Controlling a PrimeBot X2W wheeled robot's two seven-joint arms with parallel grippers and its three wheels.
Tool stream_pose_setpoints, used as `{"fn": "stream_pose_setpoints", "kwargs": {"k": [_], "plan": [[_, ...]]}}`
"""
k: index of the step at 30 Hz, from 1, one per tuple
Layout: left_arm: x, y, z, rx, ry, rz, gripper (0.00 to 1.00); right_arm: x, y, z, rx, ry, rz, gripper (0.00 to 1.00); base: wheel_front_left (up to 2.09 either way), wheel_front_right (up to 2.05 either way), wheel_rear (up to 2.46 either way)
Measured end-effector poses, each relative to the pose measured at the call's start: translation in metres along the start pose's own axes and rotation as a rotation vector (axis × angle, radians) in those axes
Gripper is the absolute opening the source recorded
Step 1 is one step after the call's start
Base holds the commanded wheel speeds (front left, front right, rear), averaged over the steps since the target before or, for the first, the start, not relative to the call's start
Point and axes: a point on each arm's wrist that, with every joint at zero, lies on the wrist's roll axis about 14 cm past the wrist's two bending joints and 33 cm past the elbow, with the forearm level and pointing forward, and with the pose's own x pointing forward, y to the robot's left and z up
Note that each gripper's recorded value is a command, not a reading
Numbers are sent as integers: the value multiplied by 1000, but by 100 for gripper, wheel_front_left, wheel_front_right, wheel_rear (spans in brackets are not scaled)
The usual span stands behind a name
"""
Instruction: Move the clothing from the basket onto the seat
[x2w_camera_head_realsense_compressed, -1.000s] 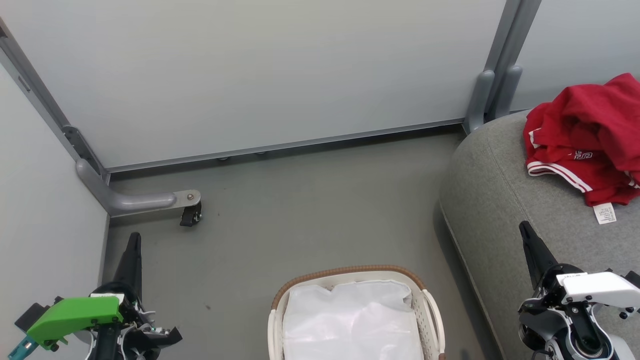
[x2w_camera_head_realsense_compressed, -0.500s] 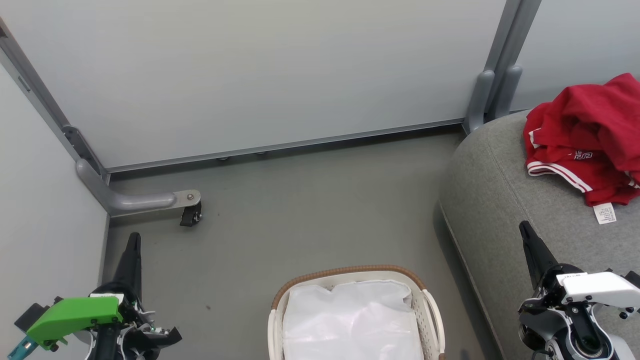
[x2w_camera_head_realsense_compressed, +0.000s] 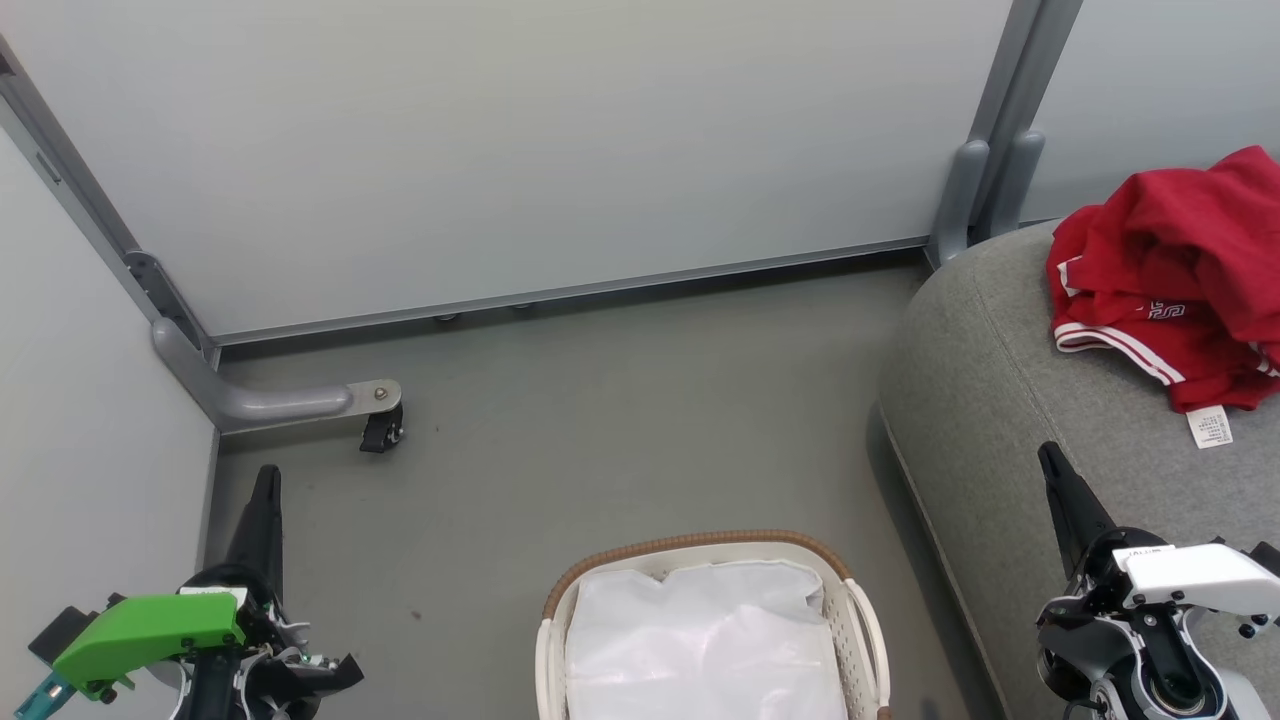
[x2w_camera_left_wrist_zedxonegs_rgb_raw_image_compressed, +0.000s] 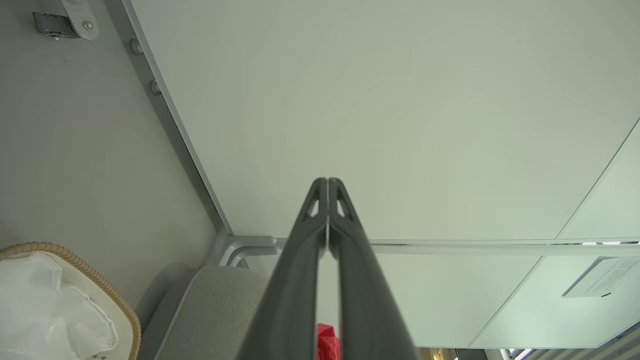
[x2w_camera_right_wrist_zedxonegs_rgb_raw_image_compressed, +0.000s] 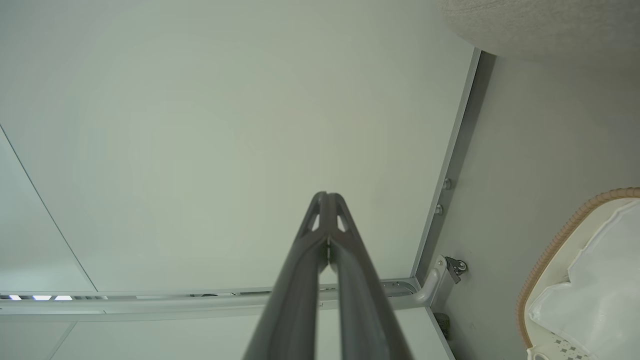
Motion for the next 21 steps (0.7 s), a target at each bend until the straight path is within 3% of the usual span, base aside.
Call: {"fn": "stream_pose_setpoints", "kwargs": {"k": [21], "plan": [[0,0,0,0,-1,0,0,0,0,0,0,0,0,0,0,0,0]]}}
